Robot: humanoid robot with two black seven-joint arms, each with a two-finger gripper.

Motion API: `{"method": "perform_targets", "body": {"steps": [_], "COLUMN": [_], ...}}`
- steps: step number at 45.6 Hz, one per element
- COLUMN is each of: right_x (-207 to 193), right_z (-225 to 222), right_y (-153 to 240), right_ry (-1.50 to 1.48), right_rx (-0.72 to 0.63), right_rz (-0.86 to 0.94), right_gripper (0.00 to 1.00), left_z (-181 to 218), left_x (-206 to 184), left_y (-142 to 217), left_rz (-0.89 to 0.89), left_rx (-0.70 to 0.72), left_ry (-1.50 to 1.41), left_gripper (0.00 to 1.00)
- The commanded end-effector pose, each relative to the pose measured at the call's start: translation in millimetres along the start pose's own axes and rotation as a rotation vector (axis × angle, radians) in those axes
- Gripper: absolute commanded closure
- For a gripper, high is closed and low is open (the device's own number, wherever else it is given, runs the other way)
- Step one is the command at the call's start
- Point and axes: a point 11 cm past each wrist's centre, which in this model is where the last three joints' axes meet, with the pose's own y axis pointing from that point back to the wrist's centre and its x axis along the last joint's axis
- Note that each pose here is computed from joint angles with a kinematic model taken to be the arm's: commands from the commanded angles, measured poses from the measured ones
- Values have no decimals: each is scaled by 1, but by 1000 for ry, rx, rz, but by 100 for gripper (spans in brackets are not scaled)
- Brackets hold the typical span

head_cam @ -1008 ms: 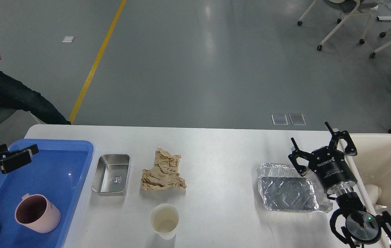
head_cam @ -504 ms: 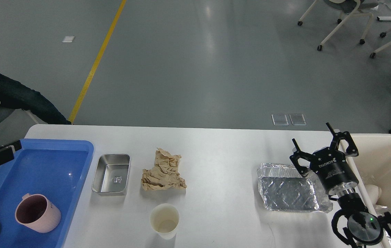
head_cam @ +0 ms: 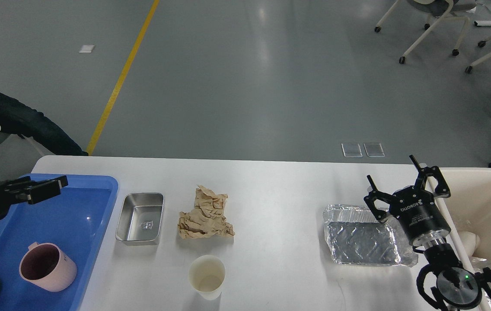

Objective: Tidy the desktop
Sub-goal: 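Reach the left gripper to the small steel box and grasp it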

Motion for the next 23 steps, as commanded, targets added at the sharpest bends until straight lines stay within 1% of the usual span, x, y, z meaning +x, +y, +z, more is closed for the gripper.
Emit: {"method": "perform_targets", "body": {"steps": [1, 5, 12, 16, 23], "right_x": [0, 0, 1, 1, 1], "right_z": [0, 0, 1, 1, 1], "right_y": [2, 4, 6, 5, 5], "right_ry": [0, 0, 1, 0, 0], "right_rx": [-1, -1, -2, -2, -2], "right_rz": [0, 2, 6, 3, 4], "right_gripper": [0, 0, 0, 0, 0], "left_z": [16, 25, 35, 42, 42], "left_x": [-3, -13, -30, -34, -61], "left_y": [-52, -72, -93, -103, -117], "left_rz": [-41, -61, -69, -54, -71], "left_rx": [-19, -31, -42, -50, -29], "left_ry": [23, 42, 88, 108, 111], "left_gripper": [3, 3, 3, 3, 3]}}
